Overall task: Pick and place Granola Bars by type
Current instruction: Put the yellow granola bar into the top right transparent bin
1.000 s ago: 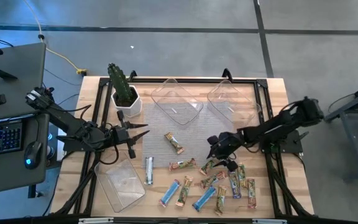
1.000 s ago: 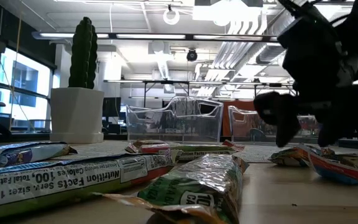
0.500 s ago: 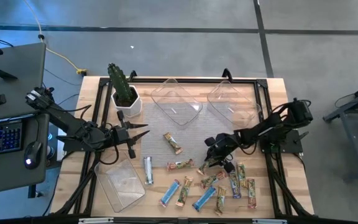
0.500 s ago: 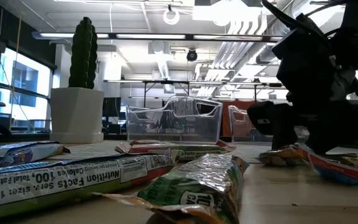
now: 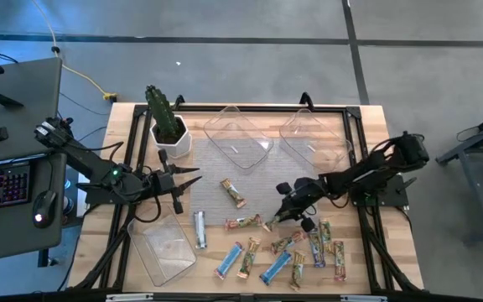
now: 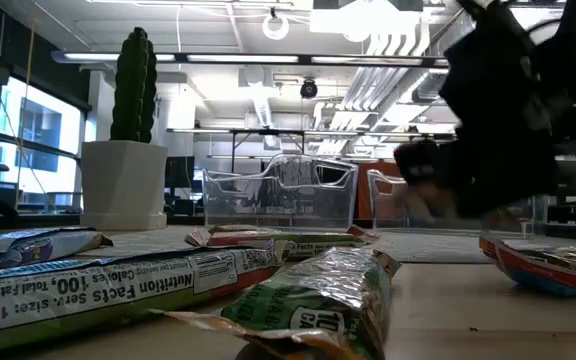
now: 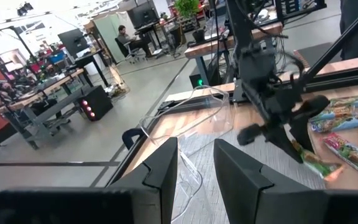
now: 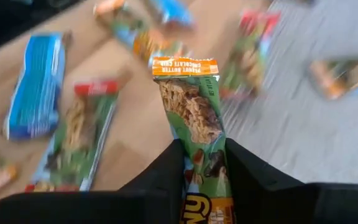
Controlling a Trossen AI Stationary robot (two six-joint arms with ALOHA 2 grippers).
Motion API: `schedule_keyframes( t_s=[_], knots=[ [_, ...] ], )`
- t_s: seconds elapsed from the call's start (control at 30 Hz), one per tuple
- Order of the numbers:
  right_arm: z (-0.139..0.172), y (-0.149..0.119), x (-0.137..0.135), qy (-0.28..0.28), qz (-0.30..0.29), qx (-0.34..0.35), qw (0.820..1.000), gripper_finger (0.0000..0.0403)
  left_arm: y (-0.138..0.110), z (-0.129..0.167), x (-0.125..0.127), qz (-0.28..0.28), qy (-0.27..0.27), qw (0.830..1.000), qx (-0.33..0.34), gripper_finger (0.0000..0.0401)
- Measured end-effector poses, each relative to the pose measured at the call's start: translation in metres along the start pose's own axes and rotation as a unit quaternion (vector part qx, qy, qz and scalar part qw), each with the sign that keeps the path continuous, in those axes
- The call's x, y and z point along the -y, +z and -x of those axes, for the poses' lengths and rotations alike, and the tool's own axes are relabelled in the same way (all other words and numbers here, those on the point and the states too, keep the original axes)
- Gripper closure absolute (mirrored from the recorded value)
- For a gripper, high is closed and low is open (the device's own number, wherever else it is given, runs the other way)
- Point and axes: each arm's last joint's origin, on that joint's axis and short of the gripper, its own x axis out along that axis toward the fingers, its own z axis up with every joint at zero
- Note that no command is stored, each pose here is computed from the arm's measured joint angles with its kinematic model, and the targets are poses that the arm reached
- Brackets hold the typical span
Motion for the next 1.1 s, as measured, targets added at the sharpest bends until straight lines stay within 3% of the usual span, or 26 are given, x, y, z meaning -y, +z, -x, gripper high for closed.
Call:
schedule_keyframes(
  t_s=[0.1,0.2,0.37,0.47,0.6,0.7,0.77,0.83,1.03,1.1],
  knots=[
    [0.014,0.017,0.001,-0.041,0.025,0.033,0.998,0.0319,0.0,0.0,0.0,0.0,0.0,1.0,0.0,0.03],
    [0.033,0.033,0.002,-0.117,0.05,0.052,0.99,0.0319,0.0,0.0,0.0,0.0,0.0,1.0,0.0,0.03],
    [0.075,0.046,0.001,-0.293,0.054,0.022,0.954,0.0319,0.0,0.0,0.0,0.0,0.0,1.0,0.0,0.03],
    [0.1,0.049,0.001,-0.412,0.045,0.001,0.91,0.0319,0.0,0.0,0.0,0.0,0.0,1.0,0.0,0.03],
    [0.127,0.051,0.007,-0.555,0.008,-0.008,0.832,0.0319,0.0,0.0,0.0,0.0,0.0,1.0,0.0,0.03],
    [0.142,0.05,0.014,-0.631,-0.022,-0.013,0.775,0.0319,0.0,0.0,0.0,0.0,0.0,1.0,0.0,0.03],
    [0.15,0.048,0.02,-0.658,-0.039,-0.016,0.752,0.0319,0.0,0.0,0.0,0.0,0.0,1.0,0.0,0.03],
    [0.155,0.045,0.028,-0.664,-0.059,-0.01,0.745,0.0319,0.0,0.0,0.0,0.0,0.001,1.0,0.0,0.03],
    [0.164,0.021,0.048,-0.607,-0.185,0.008,0.773,0.0319,0.0,0.0,0.0,0.014,0.001,1.0,0.0,0.03],
    [0.167,0.011,0.052,-0.603,-0.225,-0.003,0.766,0.0319,0.0,0.0,0.0,0.015,0.001,1.0,0.0,0.03]
  ],
)
